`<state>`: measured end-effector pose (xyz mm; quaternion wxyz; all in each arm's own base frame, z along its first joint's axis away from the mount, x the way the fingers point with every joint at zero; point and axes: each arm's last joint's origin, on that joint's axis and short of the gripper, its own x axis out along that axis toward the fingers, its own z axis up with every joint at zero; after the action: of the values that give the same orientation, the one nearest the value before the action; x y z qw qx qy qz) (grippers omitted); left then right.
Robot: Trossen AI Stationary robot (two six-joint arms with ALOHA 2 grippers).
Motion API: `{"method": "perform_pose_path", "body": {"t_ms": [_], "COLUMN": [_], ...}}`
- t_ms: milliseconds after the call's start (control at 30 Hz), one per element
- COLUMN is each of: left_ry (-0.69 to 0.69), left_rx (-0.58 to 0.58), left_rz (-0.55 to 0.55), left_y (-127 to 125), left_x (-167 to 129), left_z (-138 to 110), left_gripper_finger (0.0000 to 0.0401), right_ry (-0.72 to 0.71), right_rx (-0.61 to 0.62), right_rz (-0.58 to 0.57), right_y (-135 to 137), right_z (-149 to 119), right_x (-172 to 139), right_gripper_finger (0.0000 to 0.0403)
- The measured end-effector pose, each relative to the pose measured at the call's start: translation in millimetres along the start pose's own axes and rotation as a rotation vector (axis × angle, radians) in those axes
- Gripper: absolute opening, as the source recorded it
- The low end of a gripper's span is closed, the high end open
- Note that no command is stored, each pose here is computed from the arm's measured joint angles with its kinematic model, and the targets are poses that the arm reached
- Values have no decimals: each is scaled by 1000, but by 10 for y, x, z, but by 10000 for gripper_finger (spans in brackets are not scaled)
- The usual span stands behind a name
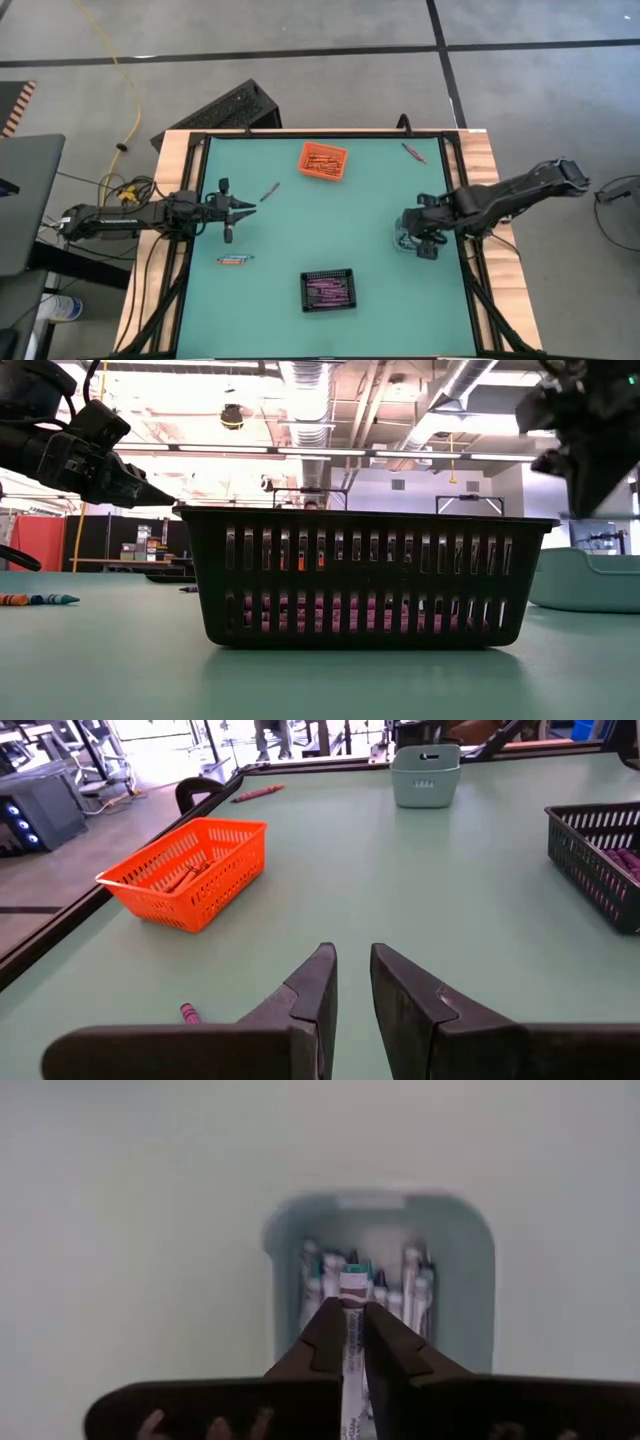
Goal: Sort crayons
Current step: Put the blue crayon into the blue bin, then put the purple crayon into the black bin
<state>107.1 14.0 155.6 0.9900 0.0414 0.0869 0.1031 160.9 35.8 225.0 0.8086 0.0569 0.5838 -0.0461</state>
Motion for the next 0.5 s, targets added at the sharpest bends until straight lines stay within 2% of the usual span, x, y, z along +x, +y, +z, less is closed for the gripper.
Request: {"method": "perform_pose_path", "body": {"t_ms": [200,500], "left_ry": [0,0], "left_rx": [0,0], "left_rz": [0,0], "left_y": [0,0], "left_x": [0,0], "left_z": [0,0], "left_gripper_finger": [54,54], "right_ry": [79,72], "right_rx": [-6,-34], "right_rz": [-30,-26], "right_y": [-22,-12], "right_z": [-100,-79], "right_x": [187,207], "right_gripper_finger": [53,61]}}
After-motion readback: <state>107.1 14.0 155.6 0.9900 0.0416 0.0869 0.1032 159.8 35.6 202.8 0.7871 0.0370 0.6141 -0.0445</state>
